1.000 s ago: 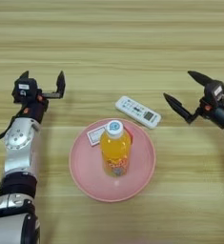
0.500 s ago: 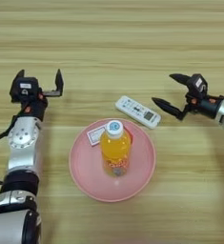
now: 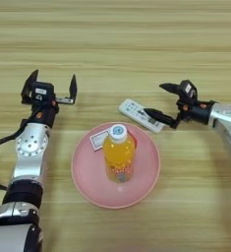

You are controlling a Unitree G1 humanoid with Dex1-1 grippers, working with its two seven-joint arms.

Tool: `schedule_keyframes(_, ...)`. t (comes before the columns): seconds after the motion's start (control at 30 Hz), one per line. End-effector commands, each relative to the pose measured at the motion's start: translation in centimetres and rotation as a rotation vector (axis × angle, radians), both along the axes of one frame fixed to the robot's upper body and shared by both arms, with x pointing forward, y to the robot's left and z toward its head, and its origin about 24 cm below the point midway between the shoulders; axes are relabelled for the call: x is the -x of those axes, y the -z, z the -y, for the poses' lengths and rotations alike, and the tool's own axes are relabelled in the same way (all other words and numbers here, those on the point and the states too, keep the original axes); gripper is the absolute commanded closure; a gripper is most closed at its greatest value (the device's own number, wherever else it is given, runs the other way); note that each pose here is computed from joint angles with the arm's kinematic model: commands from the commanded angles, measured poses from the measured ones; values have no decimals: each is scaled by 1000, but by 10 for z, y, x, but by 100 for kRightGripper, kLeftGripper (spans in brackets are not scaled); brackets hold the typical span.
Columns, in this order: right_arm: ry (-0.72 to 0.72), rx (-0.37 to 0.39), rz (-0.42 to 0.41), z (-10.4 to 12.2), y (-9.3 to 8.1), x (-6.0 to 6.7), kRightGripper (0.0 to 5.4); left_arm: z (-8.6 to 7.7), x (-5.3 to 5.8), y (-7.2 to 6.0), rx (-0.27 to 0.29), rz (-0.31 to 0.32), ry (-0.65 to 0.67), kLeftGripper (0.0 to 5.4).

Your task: Move the objects on the table

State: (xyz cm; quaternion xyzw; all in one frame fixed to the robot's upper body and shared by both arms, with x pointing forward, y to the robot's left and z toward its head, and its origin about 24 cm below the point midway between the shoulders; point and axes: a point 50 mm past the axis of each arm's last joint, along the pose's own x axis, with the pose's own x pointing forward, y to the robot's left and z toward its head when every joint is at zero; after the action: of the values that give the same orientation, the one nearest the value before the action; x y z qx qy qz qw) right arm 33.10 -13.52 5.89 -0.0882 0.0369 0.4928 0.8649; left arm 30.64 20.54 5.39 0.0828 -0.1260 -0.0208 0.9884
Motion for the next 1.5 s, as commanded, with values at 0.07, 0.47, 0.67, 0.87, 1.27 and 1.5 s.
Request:
schedule_keyframes(0.07,-11,59,-4,-2,4,-1,0,3,1,-1,-28,8,16,3)
schedule_keyframes(0.47,1,129,-39,-1,19,2,0,4,0,-1,-26,10,21,3)
schedule_keyframes(0.67,-15,168,-63,-2,28,6,0,4,0,-1,-23,8,23,3)
schedule_keyframes(0.87,23,200,-87,-1,35,5,0,5,-1,-1,-24,7,27,3)
schedule_keyframes(1.27,99,204,-109,0,39,-1,84,8,-2,0,-24,4,30,0)
schedule_keyframes(1.5,105,184,-129,-1,40,-2,157,8,-2,1,-23,3,28,0)
